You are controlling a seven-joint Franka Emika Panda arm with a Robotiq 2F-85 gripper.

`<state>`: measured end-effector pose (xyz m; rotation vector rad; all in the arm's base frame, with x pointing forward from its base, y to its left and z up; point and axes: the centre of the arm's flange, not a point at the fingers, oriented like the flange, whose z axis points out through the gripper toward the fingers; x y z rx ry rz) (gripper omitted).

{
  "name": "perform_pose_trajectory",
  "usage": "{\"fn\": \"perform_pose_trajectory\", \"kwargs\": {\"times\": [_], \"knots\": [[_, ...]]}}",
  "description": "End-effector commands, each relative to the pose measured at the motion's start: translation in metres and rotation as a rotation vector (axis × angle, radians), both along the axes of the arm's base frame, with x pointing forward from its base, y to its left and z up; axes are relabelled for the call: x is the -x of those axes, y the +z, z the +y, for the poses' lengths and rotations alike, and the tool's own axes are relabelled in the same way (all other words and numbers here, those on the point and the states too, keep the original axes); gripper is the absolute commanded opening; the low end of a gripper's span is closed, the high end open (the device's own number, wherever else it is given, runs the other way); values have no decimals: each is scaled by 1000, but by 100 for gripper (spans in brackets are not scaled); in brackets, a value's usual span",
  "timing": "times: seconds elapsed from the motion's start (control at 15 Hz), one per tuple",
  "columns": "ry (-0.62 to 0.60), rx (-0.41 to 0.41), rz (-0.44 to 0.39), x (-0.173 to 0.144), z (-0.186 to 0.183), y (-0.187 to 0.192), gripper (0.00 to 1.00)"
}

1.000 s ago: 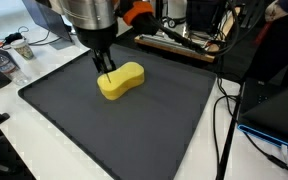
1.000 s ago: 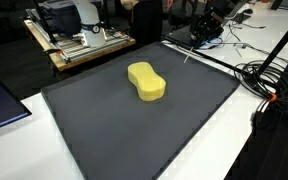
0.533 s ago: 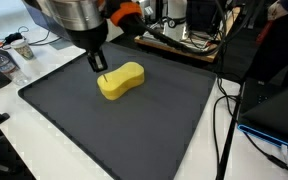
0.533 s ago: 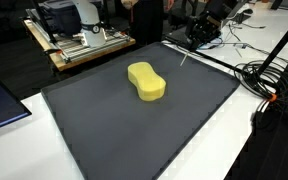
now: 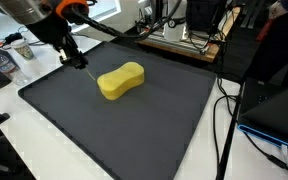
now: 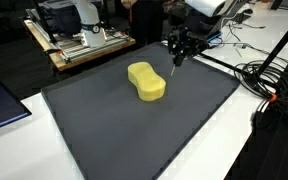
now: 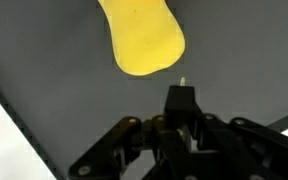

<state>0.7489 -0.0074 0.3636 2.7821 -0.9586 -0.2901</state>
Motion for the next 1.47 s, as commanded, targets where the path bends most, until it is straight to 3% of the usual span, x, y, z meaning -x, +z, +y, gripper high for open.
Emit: {"fn": "perform_pose_trajectory", "kwargs": {"times": [0.0, 0.53, 1.07, 1.4], "knots": [[-34, -138, -18, -15, -41, 5, 4], [-191, -270, -51, -5, -141, -10, 4], [-239, -407, -100, 38, -224, -26, 4], [-221, -450, -118, 78, -247, -27, 4]]}}
